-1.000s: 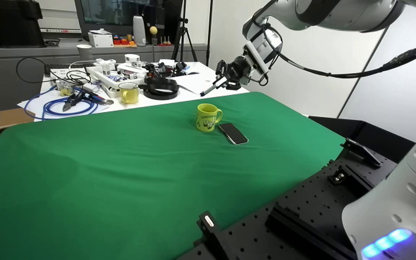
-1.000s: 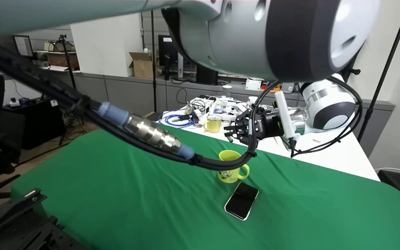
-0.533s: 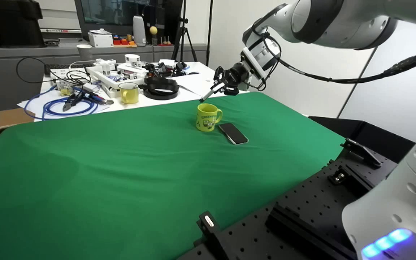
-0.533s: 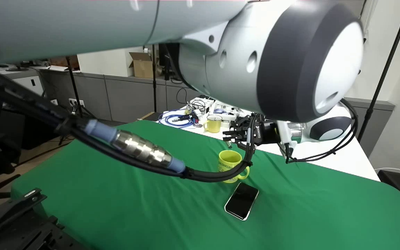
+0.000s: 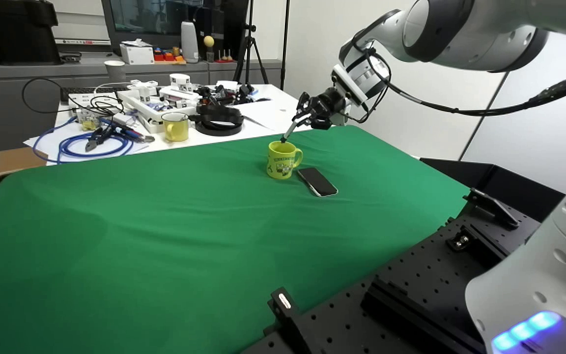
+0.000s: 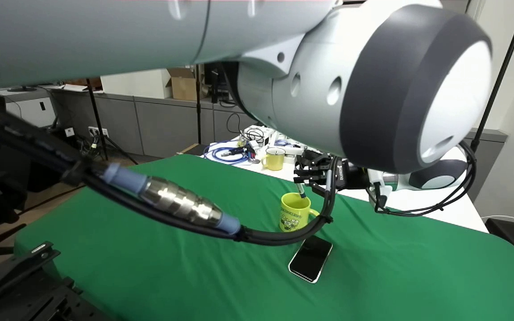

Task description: Put the marker into the mug.

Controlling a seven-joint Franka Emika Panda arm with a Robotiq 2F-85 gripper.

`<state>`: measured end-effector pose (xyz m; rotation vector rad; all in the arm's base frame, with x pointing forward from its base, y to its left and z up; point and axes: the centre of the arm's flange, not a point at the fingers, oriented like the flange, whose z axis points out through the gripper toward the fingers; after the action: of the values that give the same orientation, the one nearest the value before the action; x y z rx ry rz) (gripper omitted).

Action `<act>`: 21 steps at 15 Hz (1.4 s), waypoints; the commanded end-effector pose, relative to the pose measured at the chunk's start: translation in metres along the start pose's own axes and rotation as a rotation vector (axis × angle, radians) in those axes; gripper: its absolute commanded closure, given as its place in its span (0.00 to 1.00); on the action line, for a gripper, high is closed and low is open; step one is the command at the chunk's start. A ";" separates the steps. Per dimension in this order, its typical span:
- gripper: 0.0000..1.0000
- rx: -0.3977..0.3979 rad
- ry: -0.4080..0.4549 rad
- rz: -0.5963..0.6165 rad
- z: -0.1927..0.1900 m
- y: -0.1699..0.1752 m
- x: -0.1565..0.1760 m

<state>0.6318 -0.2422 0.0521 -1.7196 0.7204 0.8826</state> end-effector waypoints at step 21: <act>0.96 0.086 -0.013 0.123 -0.006 0.008 0.019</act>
<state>0.6266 -0.2476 0.0430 -1.6191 0.8333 0.9294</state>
